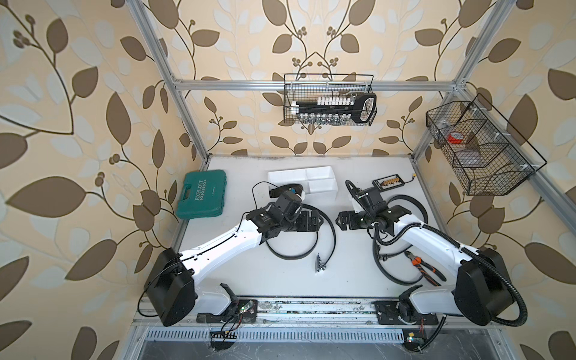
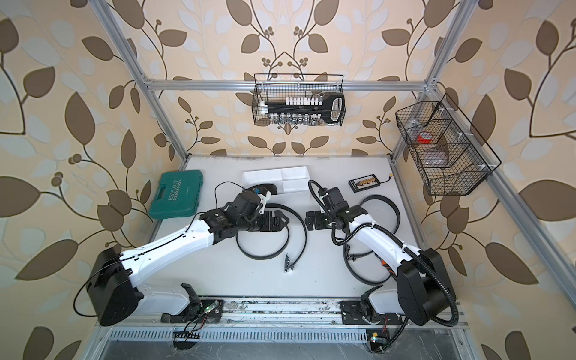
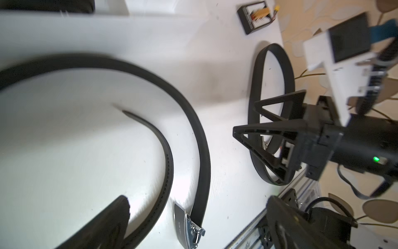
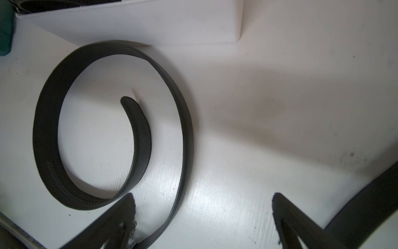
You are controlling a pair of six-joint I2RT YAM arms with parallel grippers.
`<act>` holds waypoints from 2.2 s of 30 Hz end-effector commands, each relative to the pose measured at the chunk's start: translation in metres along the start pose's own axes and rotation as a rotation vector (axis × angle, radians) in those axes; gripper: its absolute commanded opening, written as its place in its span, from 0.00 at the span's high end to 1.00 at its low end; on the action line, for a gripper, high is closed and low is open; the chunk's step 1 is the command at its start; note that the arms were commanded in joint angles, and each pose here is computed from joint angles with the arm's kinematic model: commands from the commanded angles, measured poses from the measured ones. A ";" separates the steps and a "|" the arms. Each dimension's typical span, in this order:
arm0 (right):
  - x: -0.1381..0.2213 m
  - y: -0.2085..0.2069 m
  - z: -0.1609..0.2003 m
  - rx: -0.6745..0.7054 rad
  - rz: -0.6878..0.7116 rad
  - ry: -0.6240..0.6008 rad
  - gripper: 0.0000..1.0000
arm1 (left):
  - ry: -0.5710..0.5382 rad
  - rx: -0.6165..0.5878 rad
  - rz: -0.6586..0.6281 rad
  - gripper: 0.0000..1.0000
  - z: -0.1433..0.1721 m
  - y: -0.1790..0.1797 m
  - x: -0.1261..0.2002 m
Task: Place the belts into the storage roll
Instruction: Roll the belt at the center of the board.
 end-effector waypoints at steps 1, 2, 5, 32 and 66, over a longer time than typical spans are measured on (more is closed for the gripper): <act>0.010 -0.014 -0.005 -0.035 0.032 -0.022 0.01 | 0.052 -0.384 -0.062 0.01 0.011 0.012 -0.005; 0.012 -0.018 -0.007 -0.060 0.005 -0.030 0.01 | 0.052 -0.491 -0.046 0.01 0.012 0.010 -0.003; 0.018 -0.025 -0.007 -0.116 -0.094 -0.052 0.01 | -0.037 -0.722 -0.218 0.01 -0.003 0.017 0.005; 0.008 -0.041 0.023 -0.261 -0.469 -0.057 0.01 | 0.530 -1.617 -0.035 0.19 0.012 0.015 -0.157; -0.009 -0.064 0.029 -0.367 -0.370 -0.042 0.06 | 0.563 -0.988 -0.360 1.00 0.048 0.074 -0.101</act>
Point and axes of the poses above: each gripper's point midway between its finger pads, its own x axis back along the fingers, its own y axis along the line the jaws close on, z = x × y, the point moved 9 cm from there along x, back along the fingers, and after that the axes turned 3 degrees about x, right-handed, at the moved point
